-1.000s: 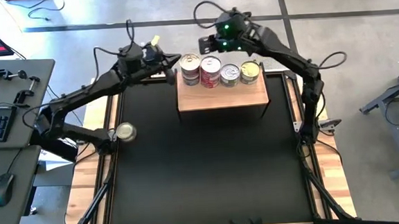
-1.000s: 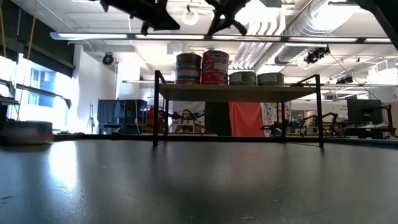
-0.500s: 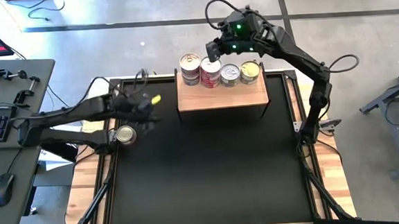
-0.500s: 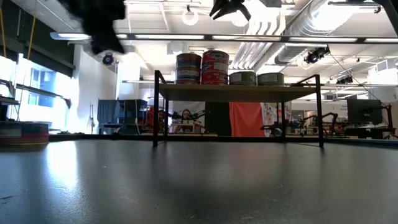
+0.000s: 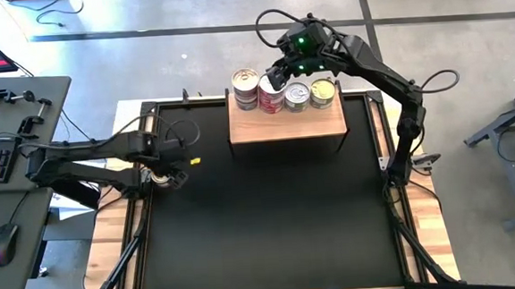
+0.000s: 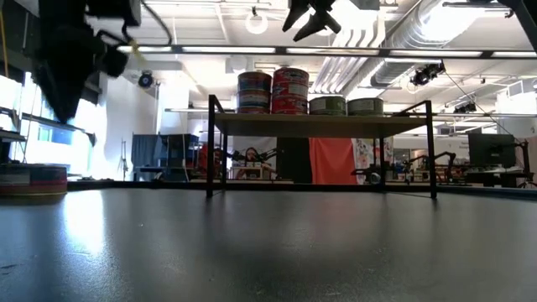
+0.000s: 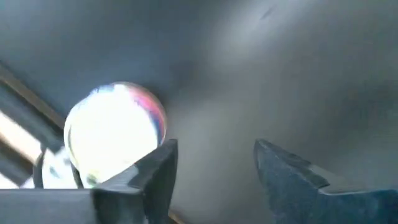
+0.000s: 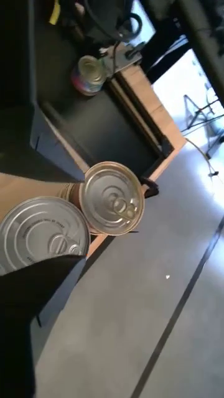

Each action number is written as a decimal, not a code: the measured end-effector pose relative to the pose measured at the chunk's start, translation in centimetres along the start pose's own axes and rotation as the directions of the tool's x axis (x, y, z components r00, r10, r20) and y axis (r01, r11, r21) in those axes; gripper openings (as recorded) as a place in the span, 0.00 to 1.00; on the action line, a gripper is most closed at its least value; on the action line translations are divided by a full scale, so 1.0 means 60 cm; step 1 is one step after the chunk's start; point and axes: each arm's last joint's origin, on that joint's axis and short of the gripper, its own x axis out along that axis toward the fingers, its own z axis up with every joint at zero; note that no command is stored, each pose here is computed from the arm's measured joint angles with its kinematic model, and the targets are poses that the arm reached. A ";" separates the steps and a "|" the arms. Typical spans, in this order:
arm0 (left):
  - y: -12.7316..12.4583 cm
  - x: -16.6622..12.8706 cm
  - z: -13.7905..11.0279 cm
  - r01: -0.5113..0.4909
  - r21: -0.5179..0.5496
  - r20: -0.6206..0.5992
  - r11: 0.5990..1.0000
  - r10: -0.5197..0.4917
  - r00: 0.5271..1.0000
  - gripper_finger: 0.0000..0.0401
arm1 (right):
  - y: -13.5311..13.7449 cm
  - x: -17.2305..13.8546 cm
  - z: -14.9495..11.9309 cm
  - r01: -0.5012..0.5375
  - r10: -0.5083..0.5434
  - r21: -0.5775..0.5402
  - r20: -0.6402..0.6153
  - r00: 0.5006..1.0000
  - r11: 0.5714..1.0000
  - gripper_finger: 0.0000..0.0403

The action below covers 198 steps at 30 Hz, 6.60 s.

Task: Stack canned seafood by type on shelf
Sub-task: Stack the blue-pink can on top of the blue-pink tuna can on the shelf

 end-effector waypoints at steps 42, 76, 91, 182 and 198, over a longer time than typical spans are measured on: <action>-0.020 0.139 -0.036 -0.419 -0.286 0.067 0.862 0.454 0.888 0.00 | 0.161 -0.109 -0.115 0.106 -0.092 0.063 -0.191 0.977 0.992 0.00; -0.378 0.161 0.053 0.378 0.178 0.194 0.908 -0.409 0.892 0.00 | 0.307 -0.124 -0.441 -0.208 0.282 0.191 -0.601 0.748 0.959 0.00; -0.271 0.168 -0.093 0.512 0.000 0.324 0.859 -0.485 0.812 0.00 | 0.272 0.047 -0.569 -0.192 0.492 0.710 -0.244 0.836 0.678 0.15; -0.222 0.243 -0.077 0.428 0.067 0.306 0.901 -0.426 0.851 0.00 | 0.443 -0.020 -0.416 -0.716 0.776 0.301 -0.216 0.592 0.630 0.31; -0.195 0.181 -0.061 0.436 0.214 0.320 0.874 -0.484 0.814 0.00 | 0.488 -0.006 -0.364 -0.502 0.397 -0.168 -0.425 0.813 0.848 0.78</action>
